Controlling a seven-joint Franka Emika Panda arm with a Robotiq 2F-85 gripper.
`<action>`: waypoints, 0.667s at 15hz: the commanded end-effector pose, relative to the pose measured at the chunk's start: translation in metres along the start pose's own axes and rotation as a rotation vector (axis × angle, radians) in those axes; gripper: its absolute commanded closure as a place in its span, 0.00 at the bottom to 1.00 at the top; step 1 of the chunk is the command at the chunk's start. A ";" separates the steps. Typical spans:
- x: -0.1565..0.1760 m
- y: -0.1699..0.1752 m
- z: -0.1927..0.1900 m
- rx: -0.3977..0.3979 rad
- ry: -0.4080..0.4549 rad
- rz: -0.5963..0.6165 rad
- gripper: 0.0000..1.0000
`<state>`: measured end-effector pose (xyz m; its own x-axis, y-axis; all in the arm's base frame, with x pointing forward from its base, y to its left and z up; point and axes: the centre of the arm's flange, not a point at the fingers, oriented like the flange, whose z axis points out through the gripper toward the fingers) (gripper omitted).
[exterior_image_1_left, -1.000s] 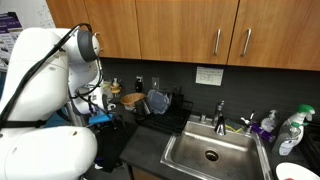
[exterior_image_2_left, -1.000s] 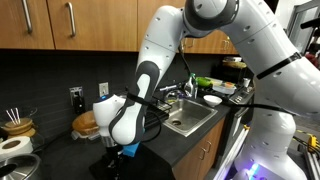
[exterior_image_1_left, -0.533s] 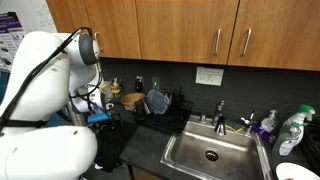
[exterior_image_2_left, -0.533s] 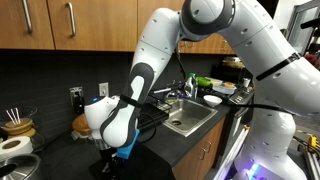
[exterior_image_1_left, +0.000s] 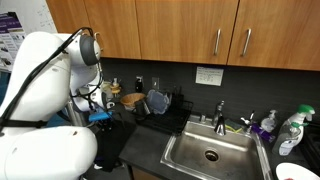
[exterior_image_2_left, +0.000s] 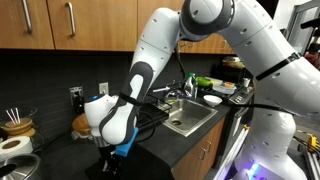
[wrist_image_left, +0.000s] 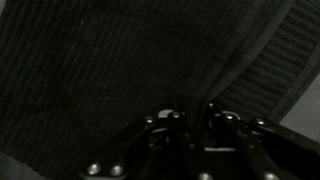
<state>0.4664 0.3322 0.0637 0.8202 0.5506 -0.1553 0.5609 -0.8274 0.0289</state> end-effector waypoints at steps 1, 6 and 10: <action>0.001 0.002 -0.002 0.000 0.016 -0.018 1.00; -0.001 0.002 -0.006 0.001 0.032 -0.012 0.99; -0.016 -0.013 -0.019 -0.006 0.051 -0.006 0.99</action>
<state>0.4682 0.3345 0.0667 0.8225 0.5530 -0.1327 0.5605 -0.8278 0.0245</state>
